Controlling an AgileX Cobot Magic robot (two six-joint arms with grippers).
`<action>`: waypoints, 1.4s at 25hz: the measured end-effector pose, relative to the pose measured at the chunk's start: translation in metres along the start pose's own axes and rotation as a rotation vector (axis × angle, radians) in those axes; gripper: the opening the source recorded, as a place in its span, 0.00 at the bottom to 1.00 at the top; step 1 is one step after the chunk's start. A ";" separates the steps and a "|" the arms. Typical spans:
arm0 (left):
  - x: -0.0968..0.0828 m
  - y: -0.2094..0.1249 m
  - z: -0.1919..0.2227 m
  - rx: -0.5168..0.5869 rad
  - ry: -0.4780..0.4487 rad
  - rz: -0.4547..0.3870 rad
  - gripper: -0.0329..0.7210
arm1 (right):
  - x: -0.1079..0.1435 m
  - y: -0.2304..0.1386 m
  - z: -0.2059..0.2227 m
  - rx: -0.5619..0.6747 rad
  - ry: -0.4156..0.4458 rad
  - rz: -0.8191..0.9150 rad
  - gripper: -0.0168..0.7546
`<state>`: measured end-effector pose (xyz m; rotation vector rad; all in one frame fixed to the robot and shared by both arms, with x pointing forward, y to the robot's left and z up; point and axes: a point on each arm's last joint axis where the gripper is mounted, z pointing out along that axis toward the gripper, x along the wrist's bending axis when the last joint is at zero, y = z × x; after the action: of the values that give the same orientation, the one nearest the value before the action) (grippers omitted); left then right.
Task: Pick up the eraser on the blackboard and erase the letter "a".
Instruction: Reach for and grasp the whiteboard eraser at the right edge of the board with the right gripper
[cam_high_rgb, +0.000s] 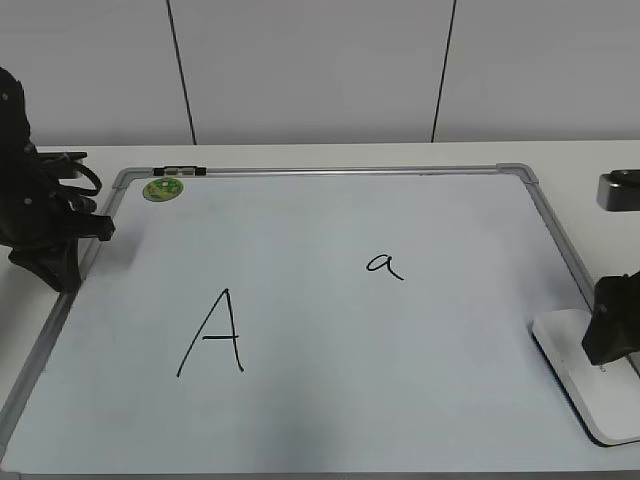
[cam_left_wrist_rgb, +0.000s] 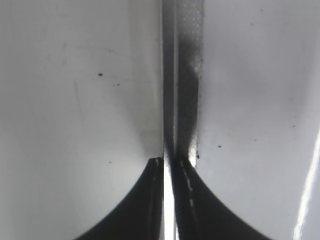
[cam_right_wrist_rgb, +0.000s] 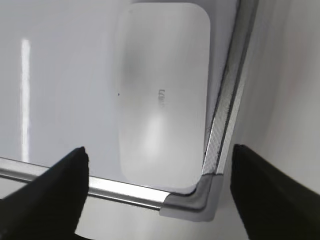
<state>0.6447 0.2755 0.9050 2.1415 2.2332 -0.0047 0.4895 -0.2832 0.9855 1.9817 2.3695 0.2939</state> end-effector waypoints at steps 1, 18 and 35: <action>0.000 0.000 0.000 0.000 0.000 0.000 0.09 | 0.000 0.001 0.002 0.006 0.001 -0.004 0.88; 0.000 0.000 0.000 0.002 0.000 0.000 0.09 | -0.007 0.018 0.048 0.089 0.034 -0.048 0.88; 0.000 0.000 0.000 0.002 0.000 0.000 0.11 | -0.009 0.023 0.067 0.104 0.048 -0.023 0.81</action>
<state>0.6446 0.2755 0.9050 2.1424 2.2340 -0.0065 0.5235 -0.2798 0.9225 2.0107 2.4837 0.2247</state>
